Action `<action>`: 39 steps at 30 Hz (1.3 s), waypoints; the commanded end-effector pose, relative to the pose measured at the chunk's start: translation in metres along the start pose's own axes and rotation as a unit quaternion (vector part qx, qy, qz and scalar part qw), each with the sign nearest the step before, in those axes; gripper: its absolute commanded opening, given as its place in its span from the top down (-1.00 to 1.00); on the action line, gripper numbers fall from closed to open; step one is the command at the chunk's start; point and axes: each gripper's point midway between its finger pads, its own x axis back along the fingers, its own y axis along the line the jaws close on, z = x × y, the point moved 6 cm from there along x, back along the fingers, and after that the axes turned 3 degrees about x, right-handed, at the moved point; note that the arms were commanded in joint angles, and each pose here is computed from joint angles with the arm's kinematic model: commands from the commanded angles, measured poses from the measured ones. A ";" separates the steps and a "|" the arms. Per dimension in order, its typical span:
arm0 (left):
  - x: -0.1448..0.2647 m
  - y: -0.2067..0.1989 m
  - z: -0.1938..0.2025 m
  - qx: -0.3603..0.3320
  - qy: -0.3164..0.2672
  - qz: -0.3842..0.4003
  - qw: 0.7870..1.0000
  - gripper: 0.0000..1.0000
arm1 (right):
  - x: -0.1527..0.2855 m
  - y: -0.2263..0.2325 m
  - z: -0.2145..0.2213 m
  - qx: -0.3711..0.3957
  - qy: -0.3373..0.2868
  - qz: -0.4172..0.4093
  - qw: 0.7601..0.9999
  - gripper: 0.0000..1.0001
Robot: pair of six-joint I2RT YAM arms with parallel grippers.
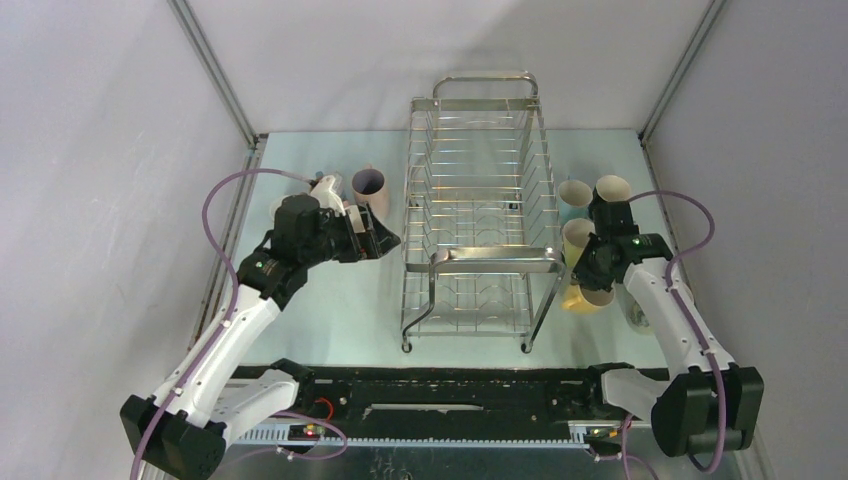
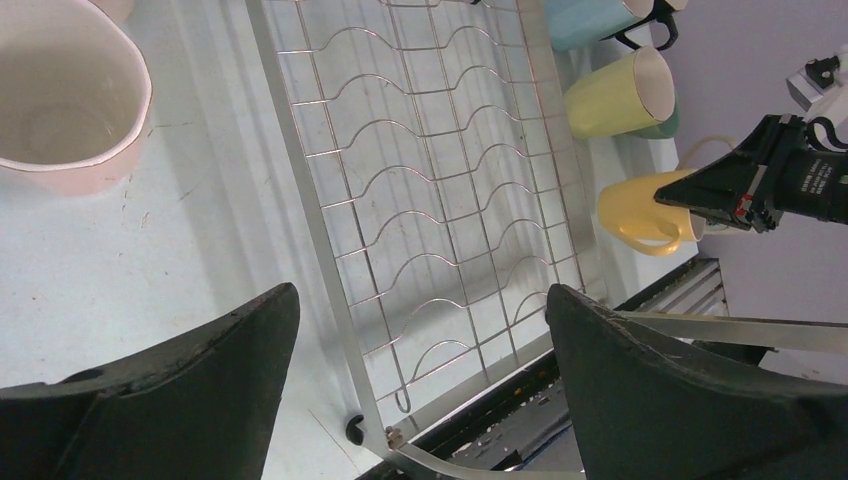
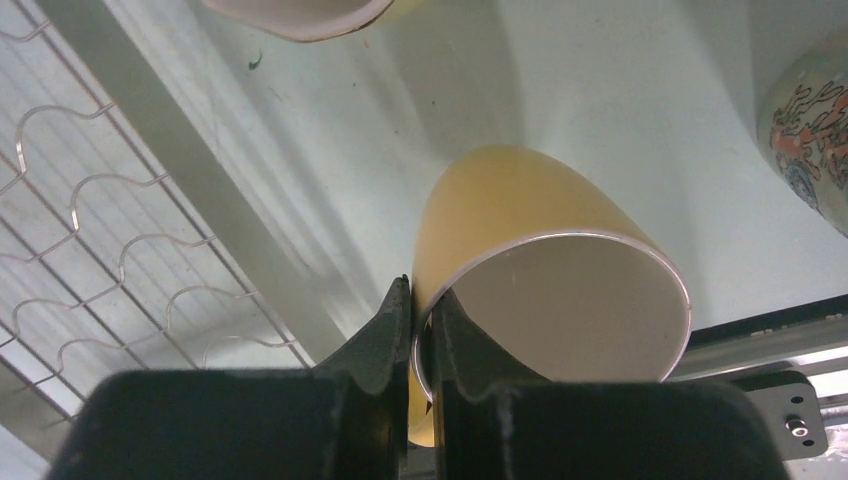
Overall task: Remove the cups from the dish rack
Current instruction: Place the cup at the center of the board.
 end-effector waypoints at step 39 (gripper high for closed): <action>0.029 -0.011 -0.027 -0.043 -0.059 -0.021 0.997 -1.00 | 0.042 0.013 -0.016 0.003 -0.110 -0.069 0.992 -0.41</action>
